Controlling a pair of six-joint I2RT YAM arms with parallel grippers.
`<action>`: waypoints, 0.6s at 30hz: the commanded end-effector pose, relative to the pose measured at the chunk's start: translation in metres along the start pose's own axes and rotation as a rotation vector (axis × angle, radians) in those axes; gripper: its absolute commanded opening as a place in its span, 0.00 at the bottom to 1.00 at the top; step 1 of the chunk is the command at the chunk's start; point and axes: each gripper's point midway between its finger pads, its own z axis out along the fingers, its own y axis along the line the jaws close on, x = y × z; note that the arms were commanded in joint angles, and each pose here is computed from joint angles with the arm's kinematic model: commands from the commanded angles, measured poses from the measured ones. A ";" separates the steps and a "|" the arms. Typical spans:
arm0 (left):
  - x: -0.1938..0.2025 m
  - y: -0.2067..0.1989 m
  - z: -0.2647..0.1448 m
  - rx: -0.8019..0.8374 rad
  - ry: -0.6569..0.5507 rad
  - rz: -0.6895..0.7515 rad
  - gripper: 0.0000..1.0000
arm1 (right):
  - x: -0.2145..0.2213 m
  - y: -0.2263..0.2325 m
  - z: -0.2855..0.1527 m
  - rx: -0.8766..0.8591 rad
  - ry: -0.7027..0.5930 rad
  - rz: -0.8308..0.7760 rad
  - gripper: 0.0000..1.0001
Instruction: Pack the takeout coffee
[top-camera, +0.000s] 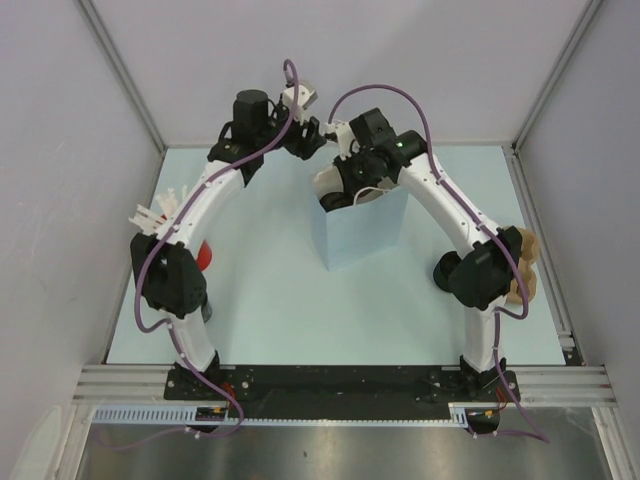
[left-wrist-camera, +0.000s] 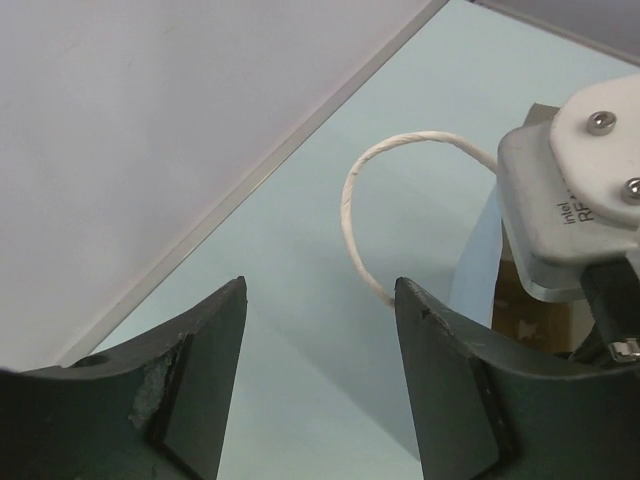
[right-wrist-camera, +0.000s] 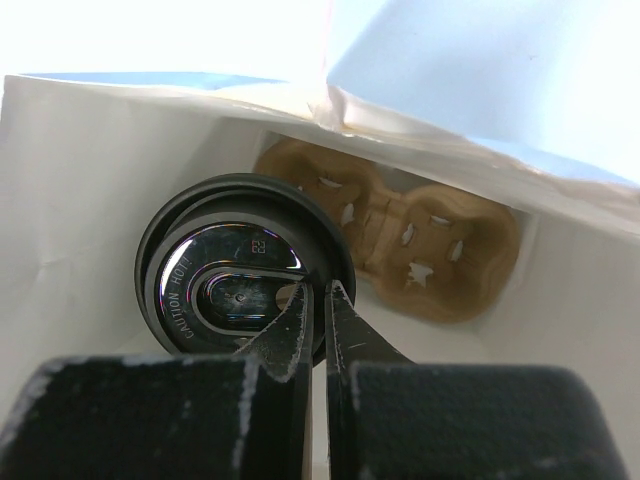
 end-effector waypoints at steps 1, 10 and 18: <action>-0.028 -0.011 -0.002 0.085 -0.089 -0.016 0.66 | -0.002 0.002 0.002 0.004 -0.005 -0.023 0.00; -0.024 -0.016 0.008 0.126 -0.085 -0.049 0.50 | -0.002 0.003 0.002 0.003 -0.006 -0.024 0.00; -0.017 -0.017 0.016 0.145 -0.073 -0.084 0.00 | -0.001 0.003 0.001 0.002 -0.006 -0.024 0.00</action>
